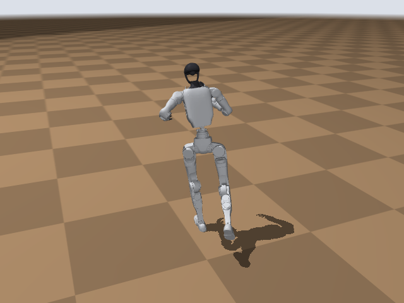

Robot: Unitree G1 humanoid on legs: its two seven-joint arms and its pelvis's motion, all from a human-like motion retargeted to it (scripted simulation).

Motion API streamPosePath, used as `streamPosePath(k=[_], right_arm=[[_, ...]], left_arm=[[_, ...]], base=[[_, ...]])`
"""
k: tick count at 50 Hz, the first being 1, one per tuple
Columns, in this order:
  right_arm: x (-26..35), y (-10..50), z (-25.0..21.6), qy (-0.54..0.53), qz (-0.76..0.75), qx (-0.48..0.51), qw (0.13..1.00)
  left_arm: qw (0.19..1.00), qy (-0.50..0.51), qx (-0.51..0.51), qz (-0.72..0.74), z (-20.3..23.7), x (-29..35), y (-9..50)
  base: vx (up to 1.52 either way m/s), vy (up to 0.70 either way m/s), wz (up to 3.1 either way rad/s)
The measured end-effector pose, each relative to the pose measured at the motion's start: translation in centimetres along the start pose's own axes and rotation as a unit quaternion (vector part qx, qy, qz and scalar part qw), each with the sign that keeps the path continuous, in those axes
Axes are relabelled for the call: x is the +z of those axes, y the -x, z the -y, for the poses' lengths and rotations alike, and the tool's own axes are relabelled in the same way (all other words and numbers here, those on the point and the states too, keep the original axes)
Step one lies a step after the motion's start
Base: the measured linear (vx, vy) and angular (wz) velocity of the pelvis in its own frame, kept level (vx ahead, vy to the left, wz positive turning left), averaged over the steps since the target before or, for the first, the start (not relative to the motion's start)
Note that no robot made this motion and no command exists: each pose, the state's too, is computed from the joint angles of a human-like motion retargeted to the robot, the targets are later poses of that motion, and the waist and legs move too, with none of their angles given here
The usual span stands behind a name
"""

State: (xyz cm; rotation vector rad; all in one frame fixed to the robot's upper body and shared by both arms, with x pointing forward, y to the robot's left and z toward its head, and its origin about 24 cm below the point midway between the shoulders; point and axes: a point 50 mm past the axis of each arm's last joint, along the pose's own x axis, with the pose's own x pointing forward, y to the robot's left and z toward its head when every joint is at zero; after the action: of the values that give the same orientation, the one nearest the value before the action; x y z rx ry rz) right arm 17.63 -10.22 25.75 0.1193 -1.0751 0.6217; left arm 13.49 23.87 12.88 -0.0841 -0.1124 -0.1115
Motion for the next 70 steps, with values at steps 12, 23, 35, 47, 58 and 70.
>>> streamPosePath(k=[12, 23, 35, 47, 58, 70], right_arm=[[-2.3, 18.3, 4.8, 0.037, -0.427, -0.213, 0.878], [0.7, 20.1, 5.8, 0.072, -0.553, -0.076, 0.827], [-3.9, -1.6, 5.6, 0.11, -0.037, -0.109, 0.987], [0.3, -1.9, -2.2, -0.049, 0.049, 0.102, 0.992], [-2.6, 12.9, 3.8, 0.021, -0.329, -0.094, 0.939], [1.8, 18.9, 5.9, 0.104, -0.528, -0.083, 0.838]], left_arm=[[0.713, 0.554, -0.227, 0.365, 15.0, 14.6, -13.4], [0.767, 0.188, -0.265, 0.553, 14.6, 18.7, -10.7], [0.989, 0.057, 0.127, 0.038, -1.4, -3.2, -1.3], [0.999, 0.036, 0.016, -0.019, 0.8, -2.9, 1.2], [0.84, 0.089, -0.102, 0.525, 12.0, 16.8, -13.6], [0.807, 0.074, -0.158, 0.564, 11.8, 17.6, -10.9]], base=[[0.88, 0.04, 2.3], [1.26, -0.39, 0.54], [1.13, -0.27, -1.01], [1.46, 0.26, -0.24], [1.28, 0.08, 1.32], [1.57, -0.38, 0.34]])
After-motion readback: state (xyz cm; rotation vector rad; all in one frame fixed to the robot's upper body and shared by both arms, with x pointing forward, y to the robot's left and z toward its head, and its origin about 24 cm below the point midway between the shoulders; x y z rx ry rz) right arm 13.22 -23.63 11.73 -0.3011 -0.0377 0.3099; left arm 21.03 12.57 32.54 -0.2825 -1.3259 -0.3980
